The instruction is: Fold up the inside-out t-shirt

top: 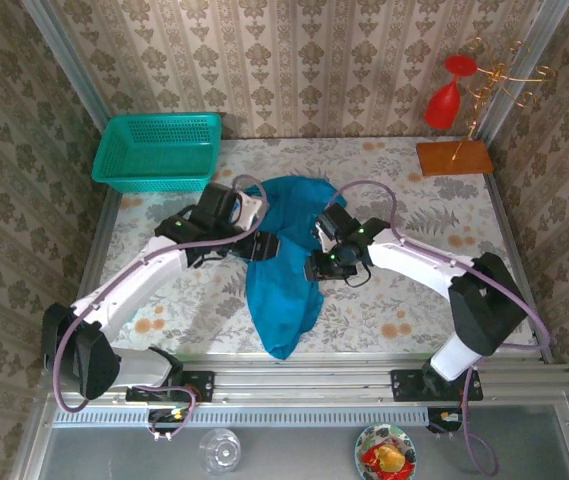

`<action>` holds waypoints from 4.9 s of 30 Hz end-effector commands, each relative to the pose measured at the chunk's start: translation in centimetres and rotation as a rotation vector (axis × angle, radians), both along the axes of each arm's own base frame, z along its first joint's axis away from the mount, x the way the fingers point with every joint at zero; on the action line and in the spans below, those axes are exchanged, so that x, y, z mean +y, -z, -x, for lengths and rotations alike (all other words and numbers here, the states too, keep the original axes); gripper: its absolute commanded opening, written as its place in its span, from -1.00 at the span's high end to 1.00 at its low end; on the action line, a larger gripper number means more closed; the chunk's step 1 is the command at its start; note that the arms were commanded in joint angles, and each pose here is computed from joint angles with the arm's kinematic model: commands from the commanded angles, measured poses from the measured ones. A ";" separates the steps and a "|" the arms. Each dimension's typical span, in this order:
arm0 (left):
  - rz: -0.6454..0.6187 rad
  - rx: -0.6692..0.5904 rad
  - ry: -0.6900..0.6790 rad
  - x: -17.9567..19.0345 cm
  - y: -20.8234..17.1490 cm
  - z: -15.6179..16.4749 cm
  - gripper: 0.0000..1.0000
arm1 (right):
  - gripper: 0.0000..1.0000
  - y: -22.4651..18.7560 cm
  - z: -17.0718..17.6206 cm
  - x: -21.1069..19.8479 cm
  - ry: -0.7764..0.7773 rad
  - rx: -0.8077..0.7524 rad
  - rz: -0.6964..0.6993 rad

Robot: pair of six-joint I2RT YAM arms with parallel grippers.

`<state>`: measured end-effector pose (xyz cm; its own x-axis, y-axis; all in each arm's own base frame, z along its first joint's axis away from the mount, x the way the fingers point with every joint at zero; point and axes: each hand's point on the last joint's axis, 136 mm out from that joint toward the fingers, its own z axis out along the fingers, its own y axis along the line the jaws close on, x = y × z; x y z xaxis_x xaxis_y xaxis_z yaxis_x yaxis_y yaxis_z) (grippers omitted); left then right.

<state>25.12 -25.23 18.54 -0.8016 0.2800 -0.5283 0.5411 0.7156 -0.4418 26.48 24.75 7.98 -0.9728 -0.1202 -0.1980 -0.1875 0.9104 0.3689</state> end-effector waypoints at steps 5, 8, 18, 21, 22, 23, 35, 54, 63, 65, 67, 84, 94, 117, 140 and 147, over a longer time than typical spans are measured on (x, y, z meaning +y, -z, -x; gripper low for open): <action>0.011 0.031 -0.075 0.8 1.7 0.9 -0.09 | 0.34 3.2 -1.0 2.3 0.056 0.064 -0.066; 0.004 0.015 -0.089 1.2 1.5 1.0 -0.08 | 0.80 2.2 -1.7 4.5 0.039 0.049 -0.127; -0.017 -0.054 -0.188 4.2 -0.1 0.2 0.04 | 1.00 -5.8 -7.5 13.8 -0.047 -0.060 -0.372; -0.008 -0.059 -0.213 5.0 -0.2 0.3 0.04 | 0.83 -6.9 -9.0 15.5 -0.076 -0.073 -0.384; -0.009 -0.056 -0.219 5.2 -0.1 0.3 0.04 | 0.71 -7.0 -9.7 15.4 -0.071 -0.090 -0.353; -0.011 -0.053 -0.220 5.4 0.0 0.4 0.04 | 0.61 -7.1 -10.2 15.1 -0.067 -0.105 -0.324; -0.044 0.036 -0.223 4.9 3.4 0.3 0.08 | 0.25 -5.0 -8.7 9.3 -0.011 -0.126 -0.121; -0.067 0.070 -0.240 4.2 5.7 -1.4 0.02 | 1.00 -7.6 -6.4 10.0 -0.017 -0.121 -0.245; -0.091 0.089 -0.233 2.9 7.3 -4.0 0.10 | 1.00 -17.2 -5.2 6.9 0.009 -0.323 -0.289; -0.110 0.081 -0.234 3.0 7.4 -4.6 0.27 | 1.00 -19.2 -4.8 5.6 0.019 -0.379 -0.276; -0.126 0.072 -0.231 3.0 7.5 -5.5 0.52 | 1.00 -21.1 -4.5 3.9 0.038 -0.442 -0.246; -0.189 -0.160 -0.121 5.9 -4.0 -9.5 1.00 | 0.58 -15.8 -3.9 1.1 0.063 -0.332 -0.242; -0.015 -0.141 -0.113 6.2 -7.3 -5.1 1.00 | -0.21 -3.7 -6.1 7.0 -0.020 -0.114 -0.180; 0.259 -0.230 -0.009 6.2 -16.5 -3.2 1.00 | 0.61 -16.5 -5.3 -6.1 0.119 -0.446 -0.219; 0.274 -0.099 0.207 5.2 -12.0 0.9 1.00 | -0.17 -11.2 -2.8 16.3 -0.531 -0.505 -0.640; 0.256 -0.108 0.203 5.4 -12.3 1.1 1.00 | 0.86 -10.9 -5.4 17.1 -0.451 -0.548 -0.577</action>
<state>24.30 -20.06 30.35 -0.6984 0.2622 -0.6659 0.6960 0.4656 -0.5466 29.91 41.64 17.74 -0.6278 -0.2580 -0.7343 -0.7680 0.3588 0.5305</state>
